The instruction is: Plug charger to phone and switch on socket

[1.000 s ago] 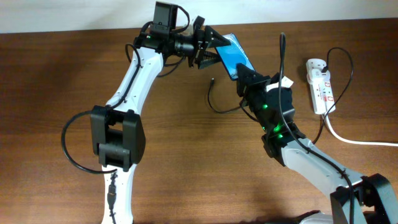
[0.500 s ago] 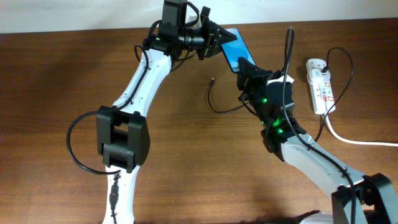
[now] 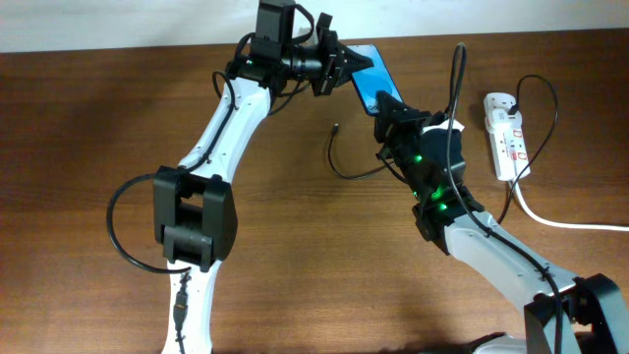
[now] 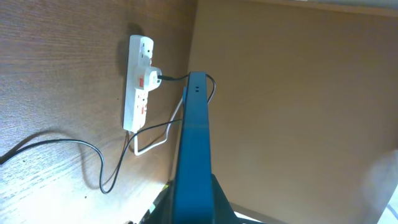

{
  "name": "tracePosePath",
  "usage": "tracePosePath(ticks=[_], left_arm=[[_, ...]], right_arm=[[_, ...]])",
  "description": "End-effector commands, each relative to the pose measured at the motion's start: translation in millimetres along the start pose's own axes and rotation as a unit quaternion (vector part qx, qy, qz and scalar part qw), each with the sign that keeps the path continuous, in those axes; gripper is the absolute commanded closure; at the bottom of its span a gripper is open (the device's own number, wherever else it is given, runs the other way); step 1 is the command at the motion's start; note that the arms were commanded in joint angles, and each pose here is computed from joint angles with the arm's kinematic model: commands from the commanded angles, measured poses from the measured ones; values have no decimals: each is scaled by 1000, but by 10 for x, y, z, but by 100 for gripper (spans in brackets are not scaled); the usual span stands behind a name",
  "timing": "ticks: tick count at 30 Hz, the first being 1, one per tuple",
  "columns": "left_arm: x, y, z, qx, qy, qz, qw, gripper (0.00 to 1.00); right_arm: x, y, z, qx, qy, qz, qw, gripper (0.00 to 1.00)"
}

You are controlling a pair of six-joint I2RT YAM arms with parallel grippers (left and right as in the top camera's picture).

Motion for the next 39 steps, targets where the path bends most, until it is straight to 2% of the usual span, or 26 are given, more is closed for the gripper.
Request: tracePosePath(ticks=[1, 3, 6, 7, 9, 10, 13, 15, 17, 19, 22, 24, 26, 29, 32, 35, 38, 39], left_arm=[[-23, -46, -87, -11, 35, 10, 999, 100], [83, -206, -47, -12, 38, 0, 999, 100], [231, -475, -18, -21, 47, -9, 999, 100], [275, -579, -12, -26, 54, -9, 998, 100], [337, -878, -8, -50, 108, 8, 993, 100], [367, -1085, 13, -65, 124, 19, 990, 100], [446, -1410, 166, -65, 110, 10, 992, 100], [457, -1597, 312, -58, 92, 3, 994, 100], [400, -1703, 462, -48, 101, 3, 994, 100], [337, -1812, 582, -40, 109, 3, 993, 100], [308, -2062, 711, -36, 100, -11, 994, 100], [274, -2192, 776, -34, 97, -17, 995, 100], [177, -2365, 869, -31, 87, -20, 996, 100], [111, -2501, 918, -32, 79, -25, 996, 100], [107, -2500, 918, -32, 76, -24, 996, 100], [106, -2499, 918, -32, 76, -24, 996, 100], [89, -2496, 906, -38, 68, -21, 997, 100], [90, -2496, 905, -38, 69, -22, 997, 100]], right_arm=[[-108, 1, 47, -1, -10, 32, 999, 64], [-98, 0, -15, -17, -10, 30, 999, 48], [-96, 0, -26, -19, -44, 30, 998, 33], [-92, 0, -33, -20, -65, 30, 997, 28], [-140, -9, -107, -35, -141, 55, 988, 6], [-177, -28, -232, -61, -188, 81, 977, 2], [-210, -124, -588, -143, -240, 130, 951, 2], [-194, -260, -889, -207, -321, 171, 908, 2], [-247, -477, -1179, -267, -349, 244, 865, 2], [-355, -625, -1286, -262, -388, 324, 822, 1], [-427, -720, -1330, -238, -429, 380, 784, 19], [-423, -782, -1364, -253, -431, 394, 771, 24], [-414, -822, -1270, -277, -446, 409, 746, 31], [-349, -721, -824, -302, -495, 384, 719, 38], [-318, -570, -430, -316, -519, 358, 709, 41], [-332, -118, -131, -338, -533, 368, 683, 47], [-347, 341, -126, -344, -531, 372, 679, 48], [-358, 573, -209, -345, -518, 372, 688, 48]])
Point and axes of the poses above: each gripper's point midway between its finger pads, its own y axis out along the fingers, its own z axis along the line the jaws close on, x = y × z, the point moved 5 cm from there along -y, back along the fingers, and after that the axes turned 7 degrees about -y, right-handed, at the moved point
